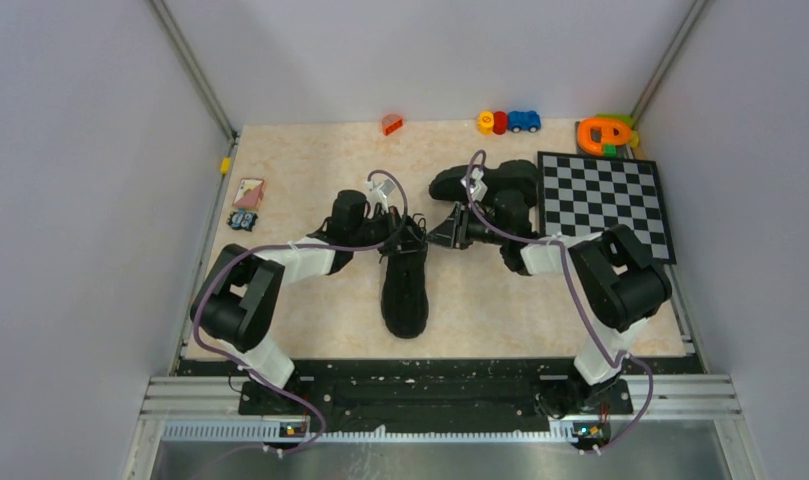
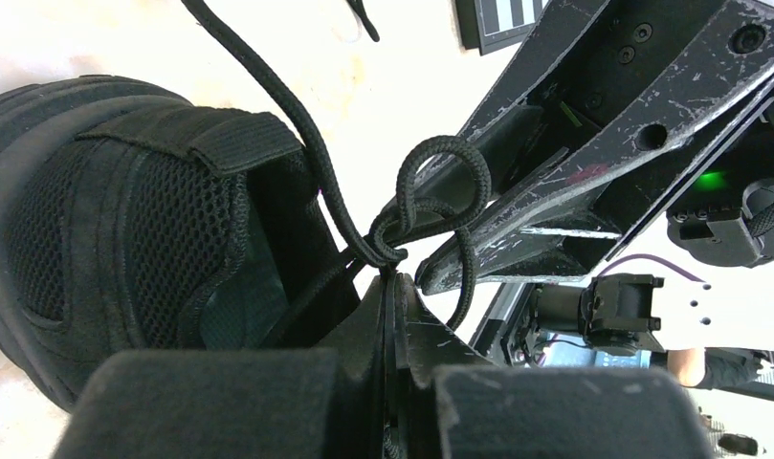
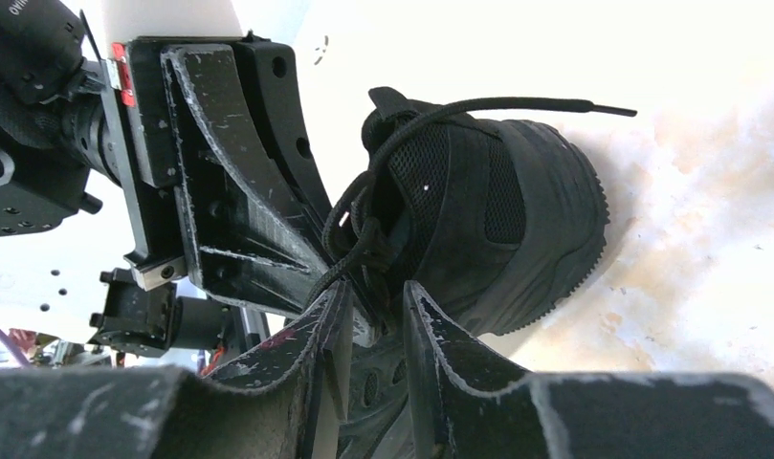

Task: Tie the shoes
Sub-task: Cross the shoelace with the shoelace.

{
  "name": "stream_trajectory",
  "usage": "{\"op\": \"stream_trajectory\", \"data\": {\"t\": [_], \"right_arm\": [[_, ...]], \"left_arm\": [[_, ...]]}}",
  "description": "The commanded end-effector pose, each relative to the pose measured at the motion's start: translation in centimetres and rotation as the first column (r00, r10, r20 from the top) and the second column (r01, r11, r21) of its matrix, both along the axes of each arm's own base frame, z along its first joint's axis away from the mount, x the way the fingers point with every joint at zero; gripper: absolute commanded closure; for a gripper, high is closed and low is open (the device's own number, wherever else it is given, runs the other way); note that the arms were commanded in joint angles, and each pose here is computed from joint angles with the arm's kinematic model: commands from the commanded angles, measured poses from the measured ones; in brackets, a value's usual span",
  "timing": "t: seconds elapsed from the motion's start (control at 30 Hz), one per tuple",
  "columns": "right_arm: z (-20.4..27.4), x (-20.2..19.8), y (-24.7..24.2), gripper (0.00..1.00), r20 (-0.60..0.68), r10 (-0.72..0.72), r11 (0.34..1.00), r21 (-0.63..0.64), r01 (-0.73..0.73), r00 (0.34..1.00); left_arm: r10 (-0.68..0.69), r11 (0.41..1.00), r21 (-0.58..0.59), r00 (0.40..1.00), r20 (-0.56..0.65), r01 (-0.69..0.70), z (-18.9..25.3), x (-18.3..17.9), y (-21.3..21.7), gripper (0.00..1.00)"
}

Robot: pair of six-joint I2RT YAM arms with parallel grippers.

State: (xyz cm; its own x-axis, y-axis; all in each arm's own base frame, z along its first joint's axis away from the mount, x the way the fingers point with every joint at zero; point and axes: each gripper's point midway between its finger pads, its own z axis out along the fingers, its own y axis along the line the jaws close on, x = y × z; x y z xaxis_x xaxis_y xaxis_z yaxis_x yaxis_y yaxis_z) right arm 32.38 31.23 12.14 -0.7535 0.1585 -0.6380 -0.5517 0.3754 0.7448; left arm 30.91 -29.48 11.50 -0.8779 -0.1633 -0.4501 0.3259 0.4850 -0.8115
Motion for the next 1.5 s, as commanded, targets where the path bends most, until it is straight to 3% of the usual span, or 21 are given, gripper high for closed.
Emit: {"op": "stream_trajectory", "data": {"t": [0.0, 0.33, 0.6, 0.87, 1.03, 1.17, 1.47], "right_arm": [[2.1, 0.8, 0.5, 0.74, 0.061, 0.011, 0.998, 0.065, -0.014, 0.998], [0.8, 0.5, 0.5, 0.78, 0.025, 0.027, 0.998, 0.047, -0.028, 0.999], [0.5, 0.4, 0.8, 1.00, 0.002, 0.044, 0.997, 0.065, -0.044, 0.999], [0.6, 0.7, 0.5, 1.00, 0.018, 0.025, 0.999, 0.032, -0.026, 1.000], [1.7, 1.0, 0.4, 1.00, 0.047, 0.012, 1.000, 0.020, -0.013, 0.999], [2.3, 1.0, 0.4, 1.00, 0.065, 0.009, 1.000, -0.008, -0.009, 0.998], [2.6, 0.8, 0.1, 1.00, 0.096, 0.002, 0.998, -0.061, 0.004, 0.995]], "left_arm": [[-0.058, 0.997, -0.040, 0.998, -0.002, 0.058, 0.4, -1.0, -0.6, 1.00], [-0.058, 0.998, -0.041, 0.998, 0.003, 0.058, 0.5, -1.0, -0.6, 1.00], [-0.056, 0.998, -0.042, 0.998, 0.006, 0.056, 0.6, -1.0, -0.5, 1.00], [-0.036, 0.999, -0.015, 0.999, 0.008, 0.036, 0.4, -0.9, -0.1, 1.00], [-0.013, 0.999, 0.033, 1.000, 0.004, 0.013, 0.2, -1.0, 0.6, 0.87], [0.000, 0.998, 0.063, 1.000, 0.021, -0.001, 0.4, -1.1, 1.1, 0.84], [0.007, 0.996, 0.091, 1.000, 0.029, -0.010, 1.1, -1.5, 1.7, 0.84]]}}
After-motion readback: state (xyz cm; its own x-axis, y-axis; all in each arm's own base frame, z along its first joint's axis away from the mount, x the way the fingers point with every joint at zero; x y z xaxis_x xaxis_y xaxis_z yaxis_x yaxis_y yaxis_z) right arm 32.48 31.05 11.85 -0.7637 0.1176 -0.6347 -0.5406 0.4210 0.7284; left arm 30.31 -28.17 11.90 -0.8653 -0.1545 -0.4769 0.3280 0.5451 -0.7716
